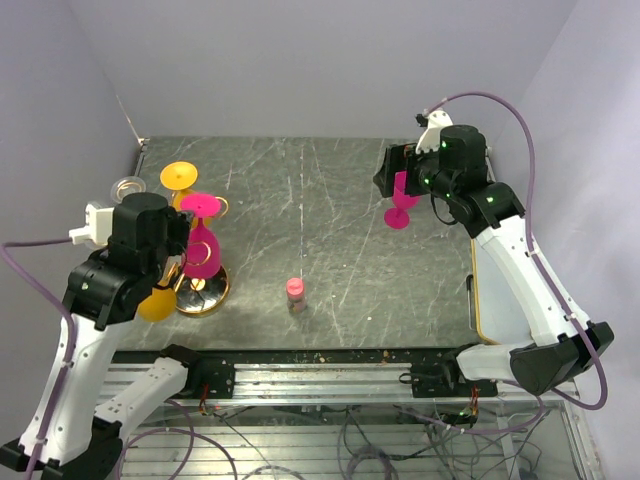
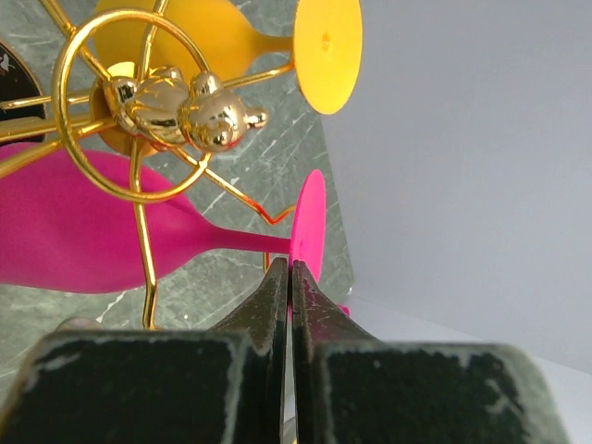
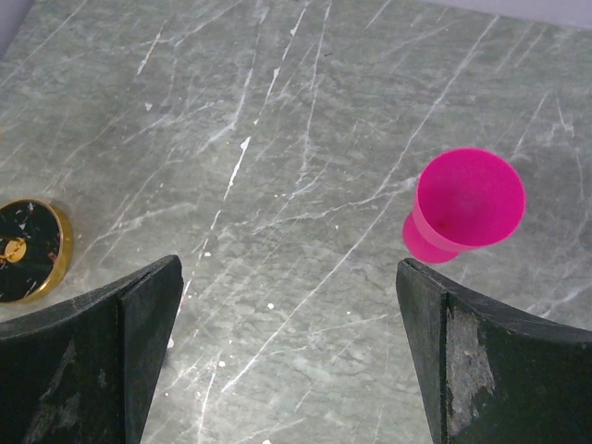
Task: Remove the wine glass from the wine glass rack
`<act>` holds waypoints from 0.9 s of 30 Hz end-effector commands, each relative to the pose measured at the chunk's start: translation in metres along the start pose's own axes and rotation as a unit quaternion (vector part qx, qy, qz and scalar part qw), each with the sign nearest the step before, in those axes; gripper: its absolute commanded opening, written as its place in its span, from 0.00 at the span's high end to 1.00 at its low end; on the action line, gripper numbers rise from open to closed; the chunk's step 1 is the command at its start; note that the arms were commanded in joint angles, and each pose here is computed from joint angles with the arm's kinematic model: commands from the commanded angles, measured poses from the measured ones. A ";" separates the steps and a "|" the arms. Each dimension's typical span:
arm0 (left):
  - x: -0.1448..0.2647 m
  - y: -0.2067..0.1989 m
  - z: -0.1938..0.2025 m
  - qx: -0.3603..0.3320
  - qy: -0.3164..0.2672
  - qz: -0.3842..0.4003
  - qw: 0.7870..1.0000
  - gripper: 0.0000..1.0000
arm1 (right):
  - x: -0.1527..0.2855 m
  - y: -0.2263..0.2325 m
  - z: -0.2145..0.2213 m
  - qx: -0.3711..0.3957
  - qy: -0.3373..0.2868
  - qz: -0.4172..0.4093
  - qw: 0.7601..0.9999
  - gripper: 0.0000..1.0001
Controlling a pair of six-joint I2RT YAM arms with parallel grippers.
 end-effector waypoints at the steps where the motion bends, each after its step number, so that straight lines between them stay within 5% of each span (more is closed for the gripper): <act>1: 0.017 -0.003 -0.004 0.015 0.023 0.027 0.999 0.93 | -0.002 0.002 -0.004 0.001 -0.007 0.000 1.000 0.02; 13: 0.040 -0.011 0.019 -0.003 0.141 0.091 0.986 0.93 | 0.002 0.009 -0.005 -0.011 -0.013 -0.020 1.000 0.02; 27: 0.076 -0.031 0.056 -0.028 0.321 0.214 0.922 0.93 | 0.007 0.046 -0.006 -0.070 -0.042 -0.148 0.986 0.02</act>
Point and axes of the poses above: each gripper's point midway between its finger pads, its own x axis back along the fingers, its own y axis along the line the jaws close on, z = x × y, the point moved 5 cm from there along x, back along the fingers, and after that the axes turned 15 degrees about x, right-handed, at the moved point
